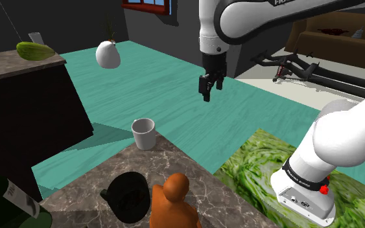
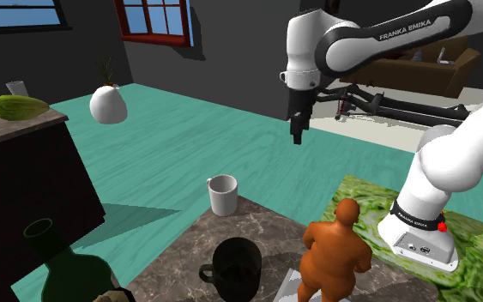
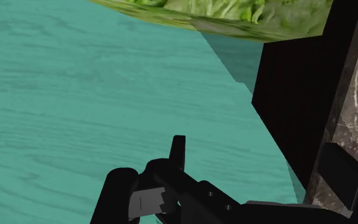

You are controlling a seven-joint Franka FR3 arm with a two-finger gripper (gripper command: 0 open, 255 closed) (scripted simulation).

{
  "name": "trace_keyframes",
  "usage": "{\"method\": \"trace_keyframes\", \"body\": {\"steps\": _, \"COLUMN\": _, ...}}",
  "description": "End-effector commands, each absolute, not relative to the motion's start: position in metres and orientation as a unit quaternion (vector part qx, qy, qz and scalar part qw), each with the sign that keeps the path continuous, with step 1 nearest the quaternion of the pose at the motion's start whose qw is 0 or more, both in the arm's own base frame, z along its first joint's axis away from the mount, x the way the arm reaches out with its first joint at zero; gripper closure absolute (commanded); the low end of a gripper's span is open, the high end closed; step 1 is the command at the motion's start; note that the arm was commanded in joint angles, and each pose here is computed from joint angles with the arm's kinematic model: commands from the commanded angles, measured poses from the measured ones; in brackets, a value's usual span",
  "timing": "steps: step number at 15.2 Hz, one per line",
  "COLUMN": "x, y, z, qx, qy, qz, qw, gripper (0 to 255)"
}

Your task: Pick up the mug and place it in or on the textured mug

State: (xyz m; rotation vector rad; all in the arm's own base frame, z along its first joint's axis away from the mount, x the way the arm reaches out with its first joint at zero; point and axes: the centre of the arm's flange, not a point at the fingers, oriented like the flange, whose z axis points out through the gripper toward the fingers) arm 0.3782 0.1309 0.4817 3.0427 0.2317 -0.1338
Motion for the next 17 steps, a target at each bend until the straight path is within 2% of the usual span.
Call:
{"method": "trace_keyframes", "body": {"steps": 1, "x": 0.387, "y": 0.154, "z": 0.473, "qx": 0.995, "qy": 0.077, "qz": -0.042, "qw": 0.042, "gripper": 0}}
{"method": "trace_keyframes", "body": {"steps": 17, "x": 0.468, "y": 0.334, "z": 0.410, "qx": 0.995, "qy": 0.086, "qz": -0.025, "qw": 0.035, "gripper": 0}}
